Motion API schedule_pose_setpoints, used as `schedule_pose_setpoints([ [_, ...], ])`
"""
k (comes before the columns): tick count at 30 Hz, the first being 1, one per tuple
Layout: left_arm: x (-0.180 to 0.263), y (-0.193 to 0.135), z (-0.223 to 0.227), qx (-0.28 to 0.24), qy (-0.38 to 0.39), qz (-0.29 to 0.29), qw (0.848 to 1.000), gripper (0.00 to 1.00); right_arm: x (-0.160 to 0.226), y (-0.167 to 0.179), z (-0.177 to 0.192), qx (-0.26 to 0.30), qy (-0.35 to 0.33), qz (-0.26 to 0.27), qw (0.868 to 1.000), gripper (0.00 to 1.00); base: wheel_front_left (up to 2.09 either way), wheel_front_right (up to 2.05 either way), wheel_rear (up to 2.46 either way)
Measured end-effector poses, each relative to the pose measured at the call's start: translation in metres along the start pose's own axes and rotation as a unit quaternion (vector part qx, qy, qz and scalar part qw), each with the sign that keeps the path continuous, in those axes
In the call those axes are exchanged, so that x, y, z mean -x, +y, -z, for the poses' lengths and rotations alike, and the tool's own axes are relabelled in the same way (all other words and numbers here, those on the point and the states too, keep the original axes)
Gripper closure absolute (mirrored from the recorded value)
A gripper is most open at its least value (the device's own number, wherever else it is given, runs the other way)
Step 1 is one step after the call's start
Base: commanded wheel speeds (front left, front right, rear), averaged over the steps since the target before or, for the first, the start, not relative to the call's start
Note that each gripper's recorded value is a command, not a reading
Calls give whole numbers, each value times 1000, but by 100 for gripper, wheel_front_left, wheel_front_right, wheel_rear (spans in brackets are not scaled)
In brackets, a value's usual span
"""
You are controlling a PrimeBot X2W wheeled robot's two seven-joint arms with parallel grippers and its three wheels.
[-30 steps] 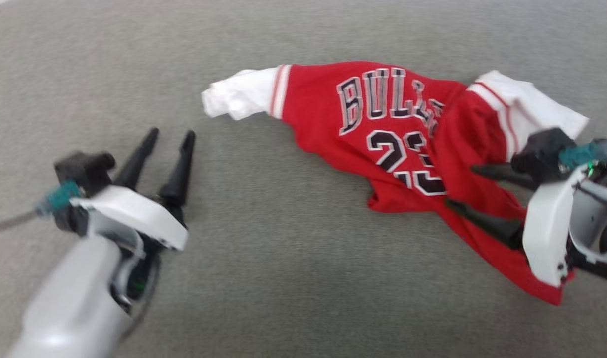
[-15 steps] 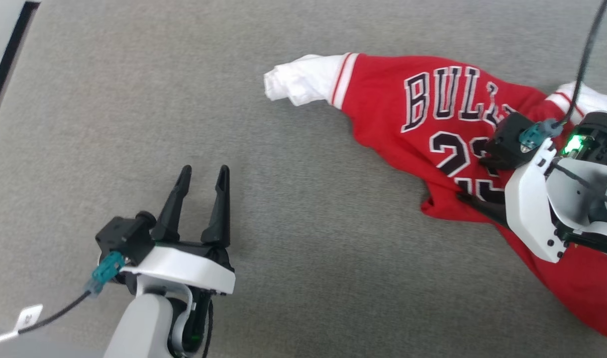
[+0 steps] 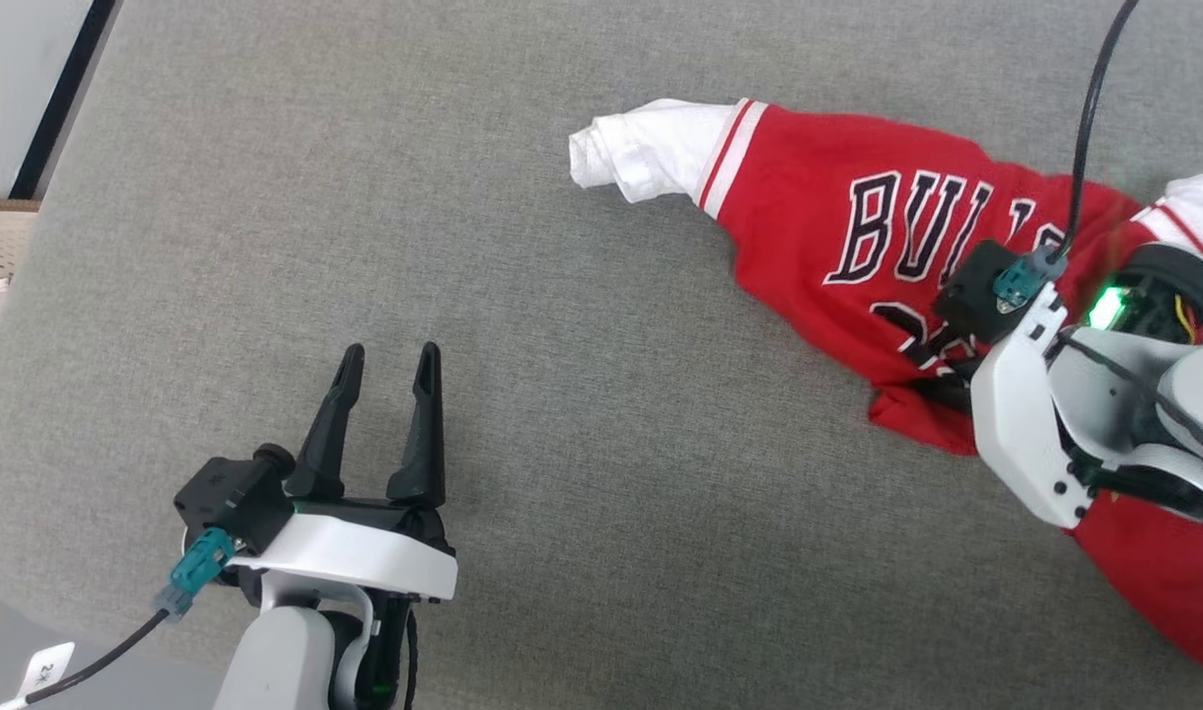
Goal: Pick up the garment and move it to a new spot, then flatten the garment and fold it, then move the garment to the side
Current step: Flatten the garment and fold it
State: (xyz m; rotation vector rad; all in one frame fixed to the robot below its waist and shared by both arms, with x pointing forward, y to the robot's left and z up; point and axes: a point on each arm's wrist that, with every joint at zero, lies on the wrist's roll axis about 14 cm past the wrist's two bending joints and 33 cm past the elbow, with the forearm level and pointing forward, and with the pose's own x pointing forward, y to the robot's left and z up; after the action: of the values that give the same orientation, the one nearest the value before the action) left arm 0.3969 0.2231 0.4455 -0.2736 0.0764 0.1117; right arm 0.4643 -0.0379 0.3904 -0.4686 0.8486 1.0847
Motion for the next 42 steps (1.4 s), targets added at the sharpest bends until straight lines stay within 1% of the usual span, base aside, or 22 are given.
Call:
schedule_pose_setpoints([
  [3,0,-1,-1,3,-2,2,1000,0,4,17,-4,-11,-10,-27,1000,100,0,0,0],
  [4,0,-1,-1,3,-2,2,1000,0,4,17,-4,-11,-10,-27,1000,100,0,0,0],
  [7,-1,-4,-1,7,-3,6,1000,0,11,38,-4,-10,-8,-57,998,100,0,0,0],
  [13,-1,-9,0,12,-2,13,1000,0,28,83,23,0,41,-113,993,100,0,0,0],
  [17,-2,-11,0,13,-3,15,1000,0,34,106,38,-5,55,-141,989,100,0,0,0],
  [18,-3,-12,0,13,-4,17,1000,0,36,116,46,-10,59,-152,987,100,0,0,0],
  [21,-4,-11,-1,13,-5,16,1000,0,37,126,53,-25,54,-162,985,100,0,0,0],
  [22,-4,-12,0,14,-5,17,1000,0,38,126,54,-31,49,-160,985,67,0,0,0],
  [23,-4,-13,0,14,-4,18,1000,0,37,123,54,-36,41,-154,987,15,0,0,0],
  [24,-5,-14,0,14,-4,20,1000,0,37,118,51,-42,26,-143,989,0,0,0,0],
  [28,-7,-18,1,14,-4,26,1000,0,44,95,31,-77,-42,-109,990,0,0,0,0],
  [32,-9,-22,2,16,-4,32,999,0,69,56,25,-96,-72,-54,991,0,0,0,0],
  [37,-9,-27,5,23,1,39,999,0,101,-2,26,-107,-78,33,991,0,0,0,0],
  [42,-8,-36,12,33,12,50,998,0,109,-39,18,-95,-61,82,990,0,0,0,0],
])
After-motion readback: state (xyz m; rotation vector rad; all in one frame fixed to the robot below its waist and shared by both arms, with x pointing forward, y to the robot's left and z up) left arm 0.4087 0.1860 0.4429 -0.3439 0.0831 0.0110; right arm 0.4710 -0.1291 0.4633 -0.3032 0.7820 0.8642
